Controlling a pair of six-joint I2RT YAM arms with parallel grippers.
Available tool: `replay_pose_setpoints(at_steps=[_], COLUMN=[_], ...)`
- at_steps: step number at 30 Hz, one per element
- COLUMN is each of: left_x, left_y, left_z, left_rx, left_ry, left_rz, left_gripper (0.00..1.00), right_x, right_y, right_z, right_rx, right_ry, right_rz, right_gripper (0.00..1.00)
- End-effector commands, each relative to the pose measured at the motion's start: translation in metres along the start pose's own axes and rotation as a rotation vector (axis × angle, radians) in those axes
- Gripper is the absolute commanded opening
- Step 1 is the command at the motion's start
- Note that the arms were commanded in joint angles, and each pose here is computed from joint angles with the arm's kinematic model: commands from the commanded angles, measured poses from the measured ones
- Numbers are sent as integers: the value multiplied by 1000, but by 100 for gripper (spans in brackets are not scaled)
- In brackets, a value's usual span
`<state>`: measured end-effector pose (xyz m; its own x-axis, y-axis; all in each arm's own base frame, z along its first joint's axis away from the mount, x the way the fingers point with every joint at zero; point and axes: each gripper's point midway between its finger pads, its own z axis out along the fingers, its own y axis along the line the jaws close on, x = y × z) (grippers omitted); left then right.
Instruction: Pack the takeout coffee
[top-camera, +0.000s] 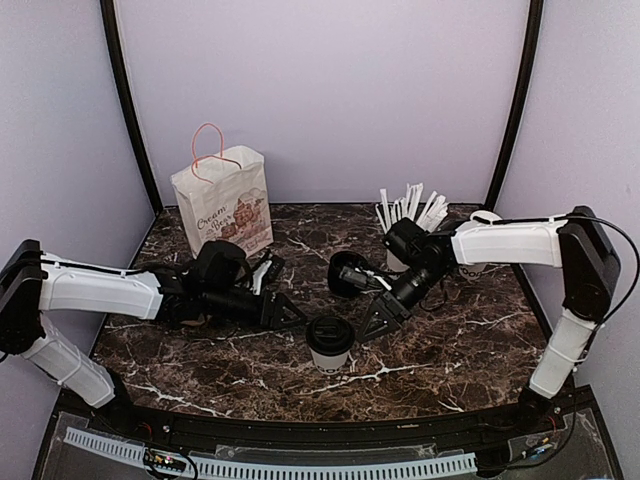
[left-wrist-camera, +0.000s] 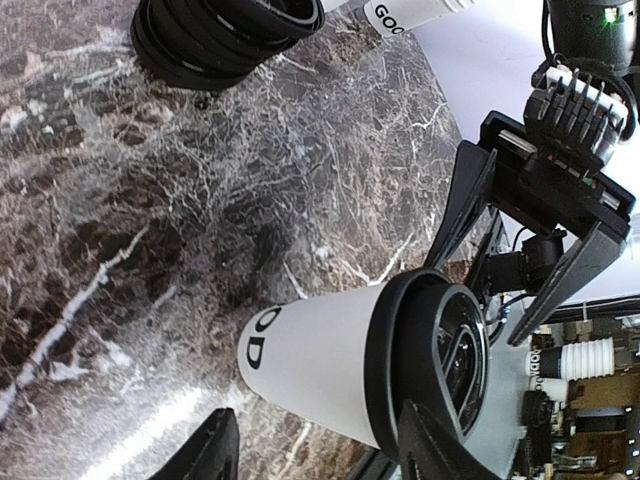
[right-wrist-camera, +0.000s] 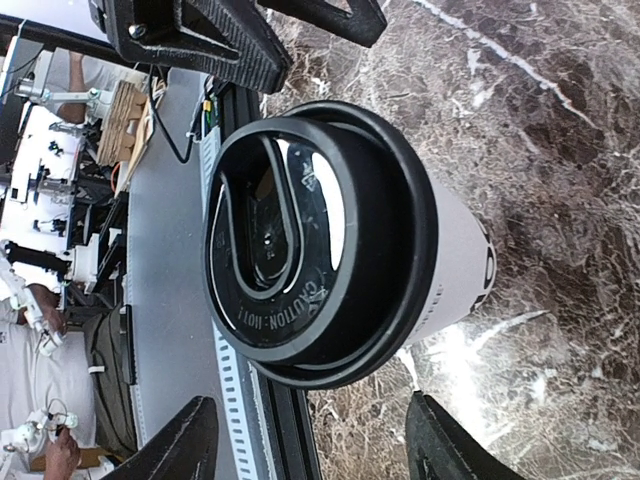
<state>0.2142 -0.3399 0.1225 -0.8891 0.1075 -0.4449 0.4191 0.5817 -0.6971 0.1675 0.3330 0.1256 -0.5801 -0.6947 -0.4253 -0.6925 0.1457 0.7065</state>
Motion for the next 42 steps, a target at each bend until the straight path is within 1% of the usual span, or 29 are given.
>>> replay_pose_setpoints(at_steps=[1,8,20,26,34,37,42], left_x=[6,8,10,16,26,28,37], left_y=[-11,-10,-9,-4,5,7,14], left_z=[-4,-3,6,12,16,17,21], left_rx=[55,58,84,86,66,57,41], left_ry=[22,27,41,69,96,101,125], left_rz=[-40,-38,-47,-62,-87,-91,-103], left_gripper=[54,54,53,53,51,51,49], right_x=[-6,-9,-14,-16,-16,-14,1], right_y=[6,-6,-17,-17,-20,-30,-64], right_z=[2,0,3,4,7,10,20], right_rx=[-58,-49,-41,-55,-65,-32,89], right_ry=[-14,-30,-33,-31,-22,-12,45], right_rz=[10,49,72,75,91,119,185], right_gripper=[63,53,50,51,59,60,60])
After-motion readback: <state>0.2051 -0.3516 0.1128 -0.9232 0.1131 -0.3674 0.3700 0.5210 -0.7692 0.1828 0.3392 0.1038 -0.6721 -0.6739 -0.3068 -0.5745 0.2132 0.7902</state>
